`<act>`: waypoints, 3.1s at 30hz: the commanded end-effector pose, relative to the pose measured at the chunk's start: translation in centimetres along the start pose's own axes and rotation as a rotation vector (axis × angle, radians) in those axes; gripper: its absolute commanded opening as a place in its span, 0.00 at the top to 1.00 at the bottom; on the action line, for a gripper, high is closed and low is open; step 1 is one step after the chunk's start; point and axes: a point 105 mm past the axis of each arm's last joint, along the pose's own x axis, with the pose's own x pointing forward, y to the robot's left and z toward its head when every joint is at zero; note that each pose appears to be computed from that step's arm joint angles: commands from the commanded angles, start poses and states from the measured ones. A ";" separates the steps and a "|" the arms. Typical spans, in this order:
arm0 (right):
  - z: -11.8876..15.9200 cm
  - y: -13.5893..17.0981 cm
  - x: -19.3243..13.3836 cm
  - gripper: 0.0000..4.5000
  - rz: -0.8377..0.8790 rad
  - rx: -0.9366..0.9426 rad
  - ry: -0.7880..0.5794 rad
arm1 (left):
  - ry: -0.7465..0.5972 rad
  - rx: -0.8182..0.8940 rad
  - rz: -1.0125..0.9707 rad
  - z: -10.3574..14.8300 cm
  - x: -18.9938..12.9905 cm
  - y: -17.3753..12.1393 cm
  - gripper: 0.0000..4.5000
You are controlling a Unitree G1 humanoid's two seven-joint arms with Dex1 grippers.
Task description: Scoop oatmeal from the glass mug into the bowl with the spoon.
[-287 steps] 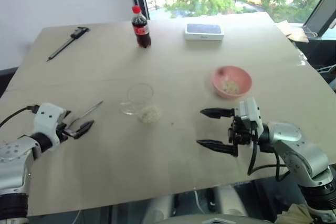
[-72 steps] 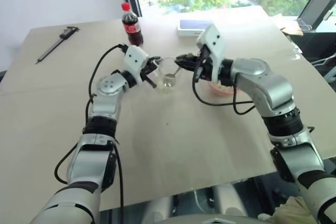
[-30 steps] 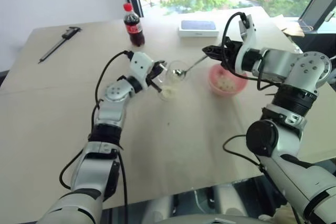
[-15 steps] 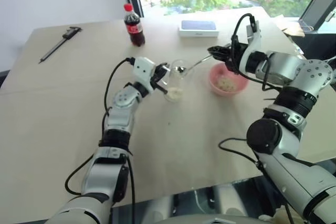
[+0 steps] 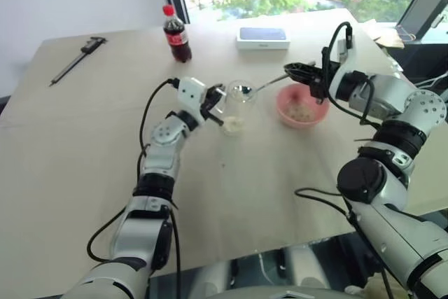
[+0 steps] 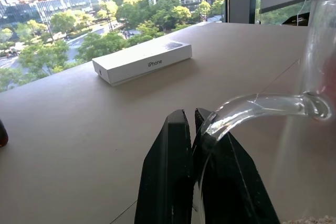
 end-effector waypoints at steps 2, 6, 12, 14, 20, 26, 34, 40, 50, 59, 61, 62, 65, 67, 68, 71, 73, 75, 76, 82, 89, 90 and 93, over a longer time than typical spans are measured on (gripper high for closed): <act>0.8 0.4 -0.8 1.00 0.013 0.007 -0.037 | -0.036 0.021 0.037 0.9 -0.4 1.3 0.99; 1.1 0.5 -1.1 1.00 0.020 0.021 -0.050 | -0.035 0.017 0.039 0.7 -0.4 1.1 0.99; 3.1 1.3 -2.4 1.00 0.048 0.052 -0.125 | -0.017 0.015 0.029 0.0 -0.6 0.9 0.99; 3.9 1.5 -3.0 1.00 0.049 0.062 -0.151 | -0.013 0.015 0.029 -0.2 -0.8 0.9 0.99; 5.5 0.9 -4.6 1.00 0.044 0.128 -0.231 | 0.010 0.001 0.033 -1.0 -1.2 0.9 0.99; 6.7 -1.4 -6.8 1.00 -0.025 0.177 -0.315 | 0.003 -0.036 0.029 -1.1 -1.4 0.6 0.99; 7.4 -2.5 -8.0 1.00 -0.149 0.041 -0.336 | -0.013 -0.048 0.049 -0.7 -2.5 0.7 0.99; 6.7 -3.2 -6.8 1.00 -0.310 -0.234 -0.295 | -0.045 -0.063 0.122 0.4 -3.3 1.8 0.99; 5.1 1.2 -4.7 1.00 -0.294 -0.943 -0.201 | -0.049 -0.106 0.168 0.8 -3.9 2.1 0.99; 1.7 2.4 -3.3 1.00 -0.215 -1.487 0.036 | -0.046 -0.132 0.182 0.5 -3.7 1.9 0.99; 1.8 2.0 -3.5 1.00 -0.227 -1.496 0.046 | -0.048 -0.131 0.184 0.6 -3.7 1.8 0.99; 2.1 1.7 -3.6 1.00 -0.239 -1.480 0.038 | -0.049 -0.130 0.186 0.6 -3.7 1.9 0.99; 4.2 1.1 -4.1 1.00 -0.301 -1.282 -0.064 | -0.049 -0.127 0.189 0.6 -3.8 1.9 0.99; 5.3 1.3 -4.1 1.00 -0.298 -1.131 -0.136 | -0.049 -0.125 0.190 0.6 -3.9 1.9 0.99; 5.7 1.9 -4.1 1.00 -0.274 -1.038 -0.181 | -0.048 -0.124 0.190 0.6 -3.9 1.9 0.99; 6.2 3.8 -3.3 1.00 -0.160 -0.787 -0.254 | -0.047 -0.123 0.187 0.6 -3.8 1.8 0.99; 5.6 5.2 -2.6 1.00 -0.066 -0.652 -0.242 | -0.047 -0.121 0.184 0.6 -3.7 1.7 0.99; 4.5 6.6 -1.7 1.00 0.011 -0.577 -0.205 | -0.046 -0.123 0.184 0.5 -3.7 1.6 0.99; 3.9 7.3 -1.2 1.00 0.050 -0.555 -0.186 | -0.045 -0.125 0.183 0.4 -3.7 1.5 0.99; -0.3 9.7 1.7 1.00 0.180 -0.518 -0.046 | -0.045 -0.131 0.174 0.2 -3.4 1.1 0.99; -3.0 8.1 2.7 1.00 0.115 -0.628 0.083 | -0.053 -0.120 0.185 0.5 -3.6 1.6 0.99; -3.2 8.0 2.7 1.00 0.109 -0.647 0.095 | -0.052 -0.119 0.187 0.5 -3.6 1.6 0.99; -3.7 7.5 2.9 1.00 0.092 -0.706 0.120 | -0.052 -0.120 0.192 0.4 -3.7 1.7 0.99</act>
